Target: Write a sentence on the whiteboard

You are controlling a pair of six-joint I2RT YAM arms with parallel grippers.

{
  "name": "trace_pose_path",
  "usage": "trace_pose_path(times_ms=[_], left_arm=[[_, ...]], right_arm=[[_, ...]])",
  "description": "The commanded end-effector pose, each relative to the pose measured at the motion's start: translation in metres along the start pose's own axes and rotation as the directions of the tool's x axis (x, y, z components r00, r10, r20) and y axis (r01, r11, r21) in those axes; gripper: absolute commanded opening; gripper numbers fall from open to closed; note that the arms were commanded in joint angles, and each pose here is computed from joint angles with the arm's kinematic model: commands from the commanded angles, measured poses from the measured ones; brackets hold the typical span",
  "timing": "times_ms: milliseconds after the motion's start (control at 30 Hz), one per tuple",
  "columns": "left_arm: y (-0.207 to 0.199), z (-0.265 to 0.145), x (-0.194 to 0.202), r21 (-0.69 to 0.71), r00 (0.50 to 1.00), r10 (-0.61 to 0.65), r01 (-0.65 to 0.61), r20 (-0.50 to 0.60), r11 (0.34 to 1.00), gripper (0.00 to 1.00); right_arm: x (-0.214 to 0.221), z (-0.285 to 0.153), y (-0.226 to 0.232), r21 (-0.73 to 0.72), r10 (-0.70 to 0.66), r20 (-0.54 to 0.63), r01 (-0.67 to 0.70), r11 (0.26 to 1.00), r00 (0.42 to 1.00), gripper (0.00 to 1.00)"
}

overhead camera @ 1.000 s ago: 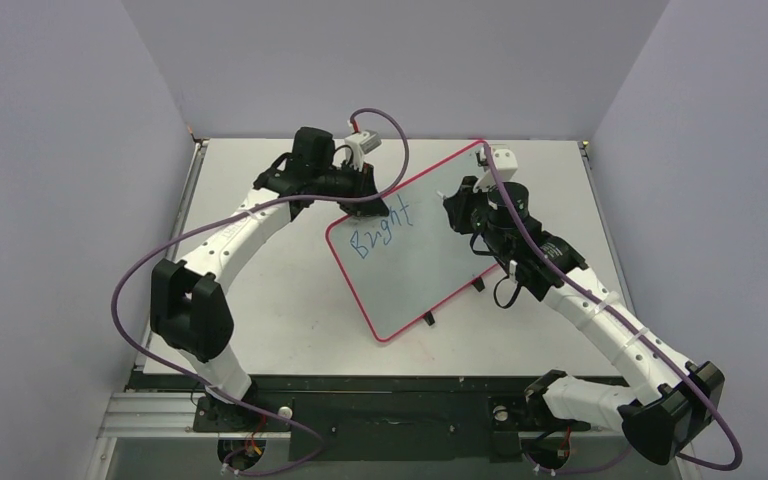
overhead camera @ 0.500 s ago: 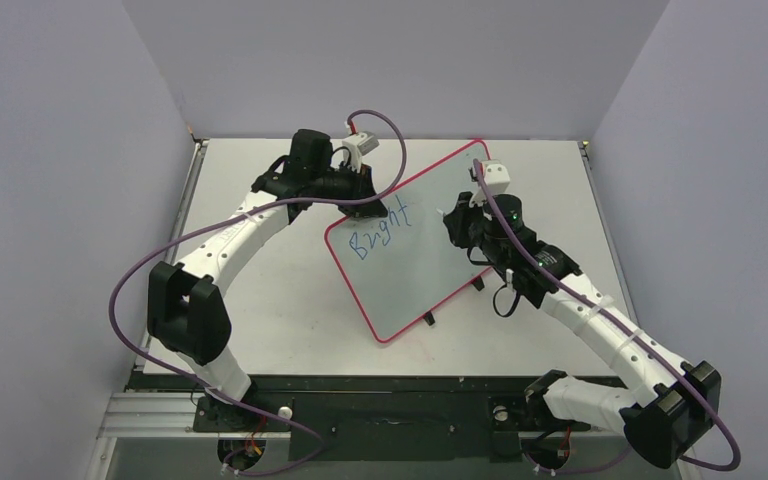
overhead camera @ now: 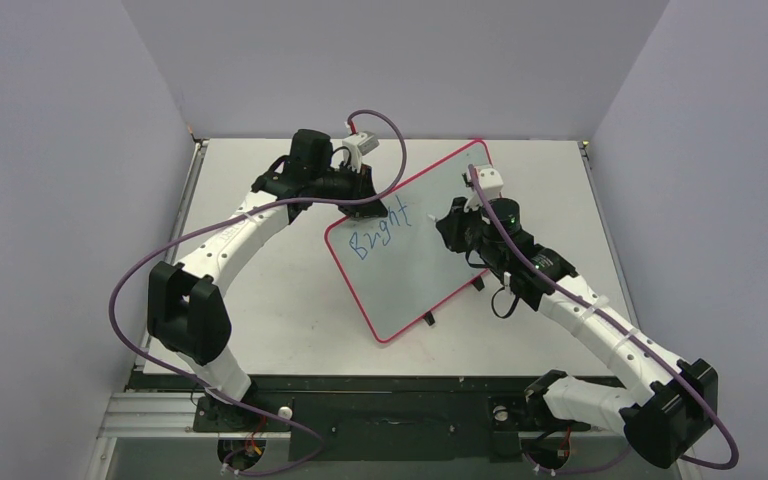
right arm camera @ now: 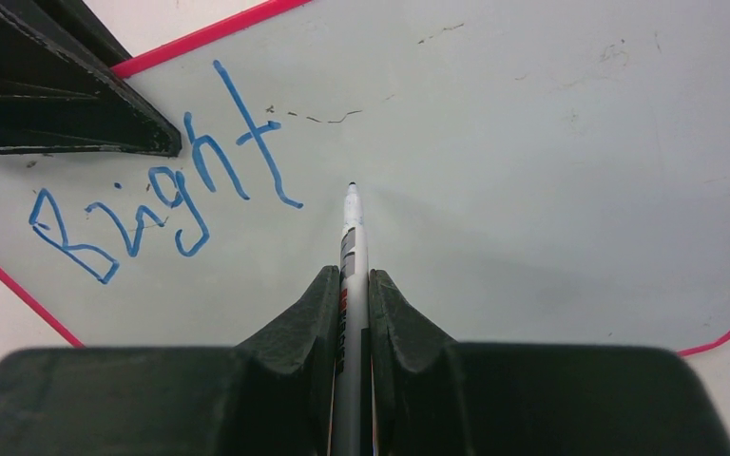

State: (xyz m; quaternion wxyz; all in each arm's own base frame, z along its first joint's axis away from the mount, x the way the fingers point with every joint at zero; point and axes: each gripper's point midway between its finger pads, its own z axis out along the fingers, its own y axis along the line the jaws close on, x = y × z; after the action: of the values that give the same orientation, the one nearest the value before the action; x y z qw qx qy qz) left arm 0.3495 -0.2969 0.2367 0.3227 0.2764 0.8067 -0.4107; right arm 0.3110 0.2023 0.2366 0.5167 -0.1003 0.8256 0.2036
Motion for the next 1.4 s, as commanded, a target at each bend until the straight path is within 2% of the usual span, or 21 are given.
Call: trace_pose_path(times_ms=[0, 567, 800, 1367], left_arm=[[0.004, -0.006, -0.030, -0.052, 0.981, 0.165, -0.161, 0.102, 0.986, 0.00], [0.001, -0.006, -0.030, -0.042, 0.980, 0.168, -0.164, 0.103, 0.986, 0.00], [0.000, -0.007, -0.031, -0.042, 0.980, 0.172, -0.168, 0.105, 0.985, 0.00], [-0.002, -0.010, -0.032, -0.046, 0.978, 0.178, -0.174, 0.112, 0.984, 0.00]], right_arm=[[-0.024, 0.001, 0.014, -0.065, 0.003, 0.080, 0.002, 0.998, 0.997, 0.00], [-0.054, 0.024, 0.028, -0.081, 0.021, 0.106, -0.012, 0.997, 0.994, 0.00], [-0.042, 0.033, 0.023, -0.055, 0.020, 0.068, -0.016, 0.998, 0.998, 0.00], [-0.002, 0.022, 0.012, -0.034, 0.020, -0.011, -0.021, 0.999, 1.000, 0.00]])
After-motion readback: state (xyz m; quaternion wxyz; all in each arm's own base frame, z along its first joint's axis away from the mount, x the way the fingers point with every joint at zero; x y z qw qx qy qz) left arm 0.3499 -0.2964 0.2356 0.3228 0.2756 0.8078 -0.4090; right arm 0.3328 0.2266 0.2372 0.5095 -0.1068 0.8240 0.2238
